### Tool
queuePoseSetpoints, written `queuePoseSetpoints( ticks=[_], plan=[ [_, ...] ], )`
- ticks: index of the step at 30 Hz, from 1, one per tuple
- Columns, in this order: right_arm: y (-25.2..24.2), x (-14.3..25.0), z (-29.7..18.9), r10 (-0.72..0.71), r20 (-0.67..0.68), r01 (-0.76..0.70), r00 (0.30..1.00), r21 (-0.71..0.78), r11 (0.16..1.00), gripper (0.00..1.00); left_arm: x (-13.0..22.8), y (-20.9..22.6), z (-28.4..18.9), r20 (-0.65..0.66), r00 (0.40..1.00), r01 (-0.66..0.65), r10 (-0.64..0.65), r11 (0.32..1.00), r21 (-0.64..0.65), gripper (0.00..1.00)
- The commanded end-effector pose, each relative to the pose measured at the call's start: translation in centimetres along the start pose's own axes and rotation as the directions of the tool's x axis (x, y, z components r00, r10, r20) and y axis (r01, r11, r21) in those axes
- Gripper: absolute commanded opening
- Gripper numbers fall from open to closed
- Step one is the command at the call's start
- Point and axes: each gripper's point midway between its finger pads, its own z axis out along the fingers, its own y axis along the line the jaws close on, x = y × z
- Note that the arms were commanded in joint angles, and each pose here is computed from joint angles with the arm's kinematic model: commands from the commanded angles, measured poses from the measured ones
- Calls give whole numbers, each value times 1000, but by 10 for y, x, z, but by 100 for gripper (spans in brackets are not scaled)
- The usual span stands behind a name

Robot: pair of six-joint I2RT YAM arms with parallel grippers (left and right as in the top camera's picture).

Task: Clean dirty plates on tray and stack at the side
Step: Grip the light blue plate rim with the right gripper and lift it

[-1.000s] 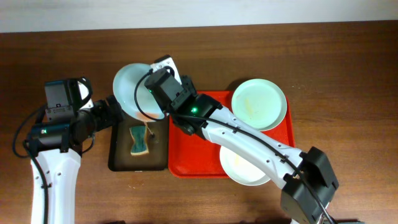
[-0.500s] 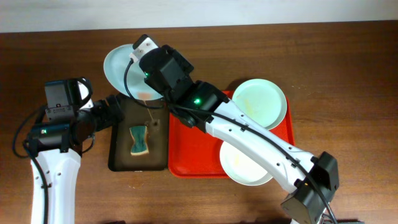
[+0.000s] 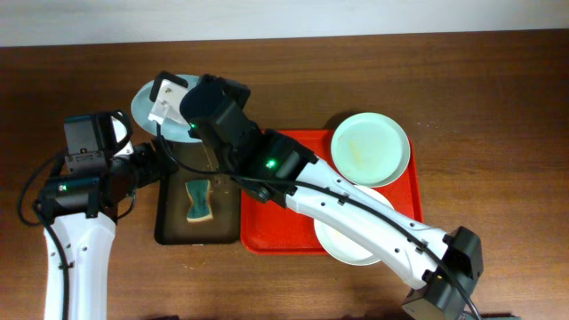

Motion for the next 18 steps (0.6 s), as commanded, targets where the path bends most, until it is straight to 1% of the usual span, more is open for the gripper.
queuePoseSetpoints(
  ticks=[1,2,8,10,12,14,15,16,17,18],
  plan=[
    [-32,-15,-23,-25,24,23,999,80,996,4,-4,-2,-5,18,1000,1,-1,1000,14,99],
    [-37,-16,-25,-16,15,14,1000,113,993,4,-4,-2,-5,18,1000,1,-1,1000,14,99],
    [-41,-21,-27,18,34,-23,999,134,991,4,-4,-2,-5,18,1000,1,-1,1000,14,99],
    [-50,-18,-27,137,36,-141,990,171,975,4,-4,-2,-5,18,1000,1,-1,1000,14,99],
    [-54,-14,-25,237,45,-242,970,177,954,4,-4,-2,-5,18,1000,1,-1,1000,14,99],
    [-56,-3,-20,417,50,-419,907,169,892,4,-4,-2,-5,18,1000,1,-1,1000,14,99],
    [-53,7,-17,517,34,-515,855,158,843,4,-4,-2,-5,18,1000,1,-1,1000,14,99],
    [-47,14,-15,571,11,-567,821,134,813,4,-4,-2,-5,18,1000,1,-1,1000,14,99],
    [-36,23,-11,636,-32,-632,771,89,770,4,-4,-2,-5,18,1000,1,-1,1000,14,99],
    [-17,37,-8,733,-118,-736,670,22,677,4,-4,-2,-5,18,1000,1,-1,1000,14,99]
  ],
)
